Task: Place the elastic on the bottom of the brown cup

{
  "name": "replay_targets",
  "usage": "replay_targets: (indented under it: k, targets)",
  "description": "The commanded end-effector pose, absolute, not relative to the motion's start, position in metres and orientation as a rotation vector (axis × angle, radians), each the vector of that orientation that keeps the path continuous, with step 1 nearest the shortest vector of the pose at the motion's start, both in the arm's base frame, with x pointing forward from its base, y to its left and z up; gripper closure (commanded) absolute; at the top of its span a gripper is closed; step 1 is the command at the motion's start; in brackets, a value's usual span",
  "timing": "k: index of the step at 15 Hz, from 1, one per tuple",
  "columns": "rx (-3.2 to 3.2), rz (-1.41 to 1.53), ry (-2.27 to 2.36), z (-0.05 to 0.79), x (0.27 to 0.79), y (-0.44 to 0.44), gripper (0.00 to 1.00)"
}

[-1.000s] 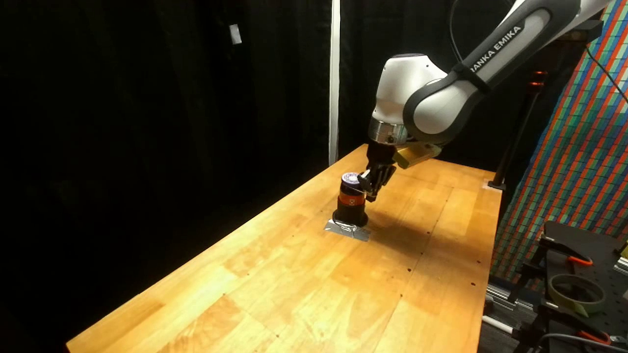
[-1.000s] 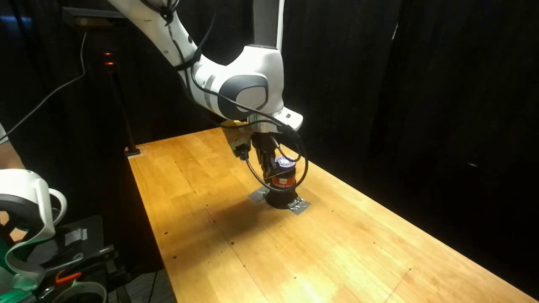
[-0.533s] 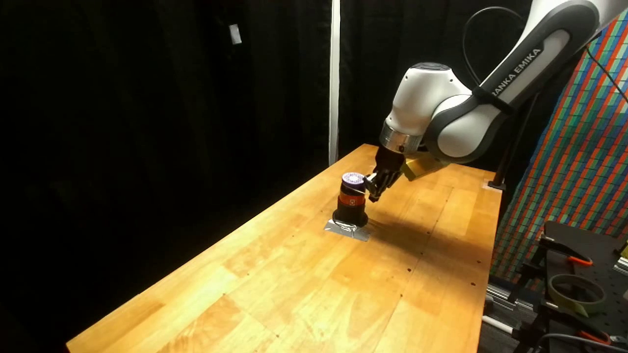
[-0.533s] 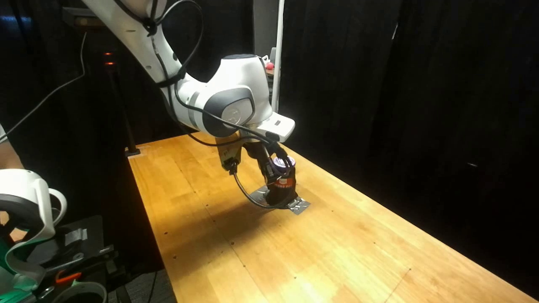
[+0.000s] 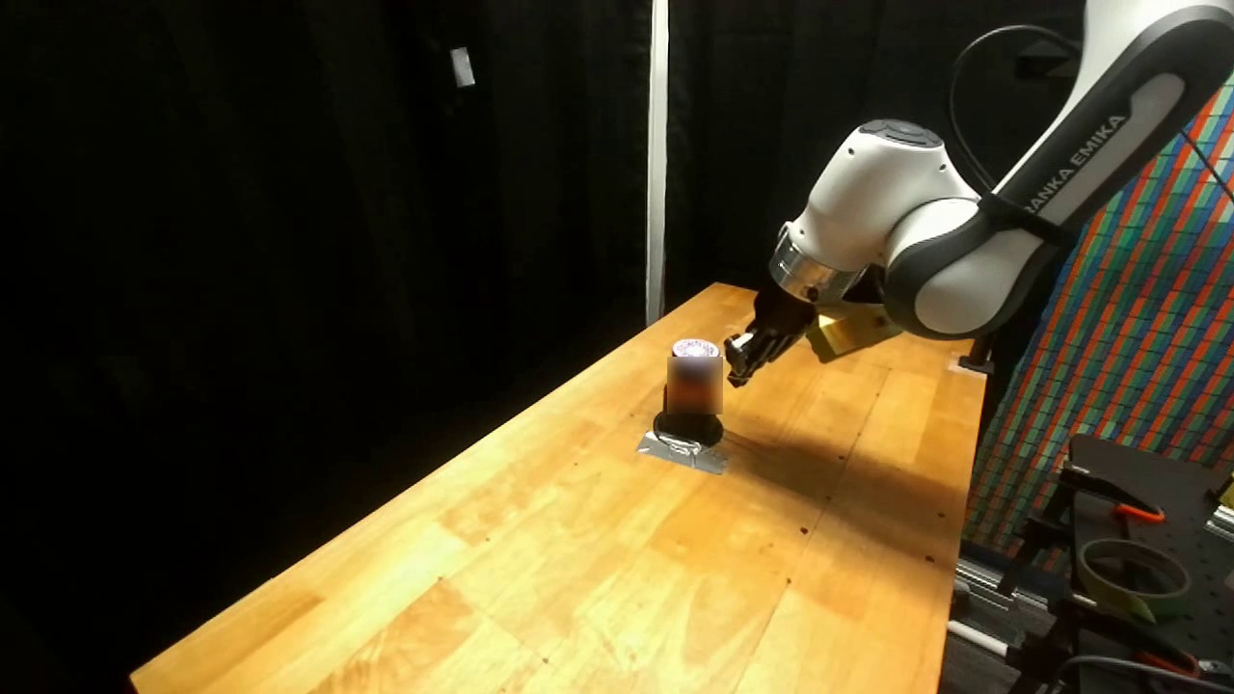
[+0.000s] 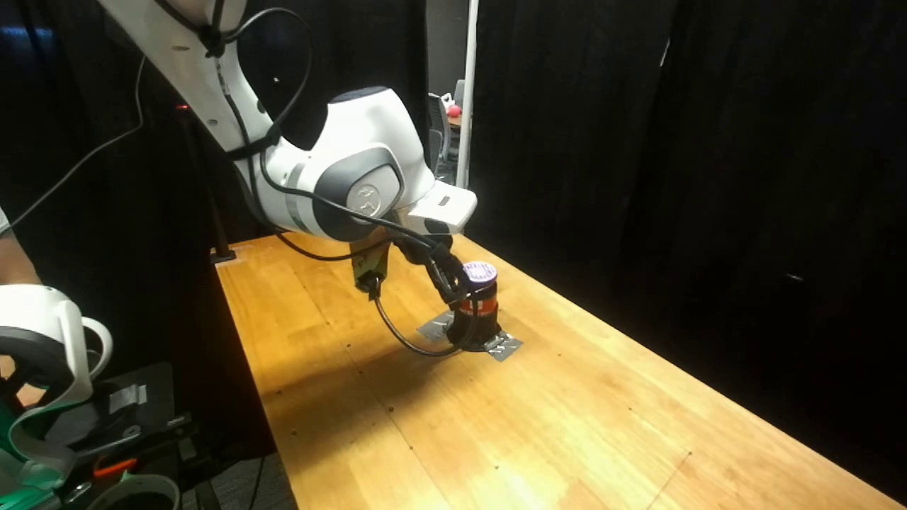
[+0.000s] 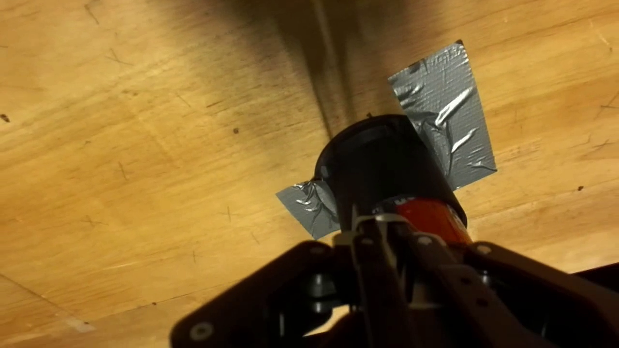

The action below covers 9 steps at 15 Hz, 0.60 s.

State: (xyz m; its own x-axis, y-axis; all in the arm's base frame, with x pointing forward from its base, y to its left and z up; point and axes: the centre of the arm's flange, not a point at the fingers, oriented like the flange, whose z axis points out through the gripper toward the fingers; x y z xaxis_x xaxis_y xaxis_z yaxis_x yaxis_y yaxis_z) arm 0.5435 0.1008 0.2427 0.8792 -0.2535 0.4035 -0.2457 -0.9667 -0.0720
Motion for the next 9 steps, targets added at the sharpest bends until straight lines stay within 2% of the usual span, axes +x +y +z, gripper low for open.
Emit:
replay_targets:
  k: [1, 9]
  targets:
    - [-2.980, -0.771, 0.424, 0.255, 0.512, 0.107, 0.88]
    - [-2.869, -1.008, 0.453, 0.256, 0.497, 0.109, 0.88]
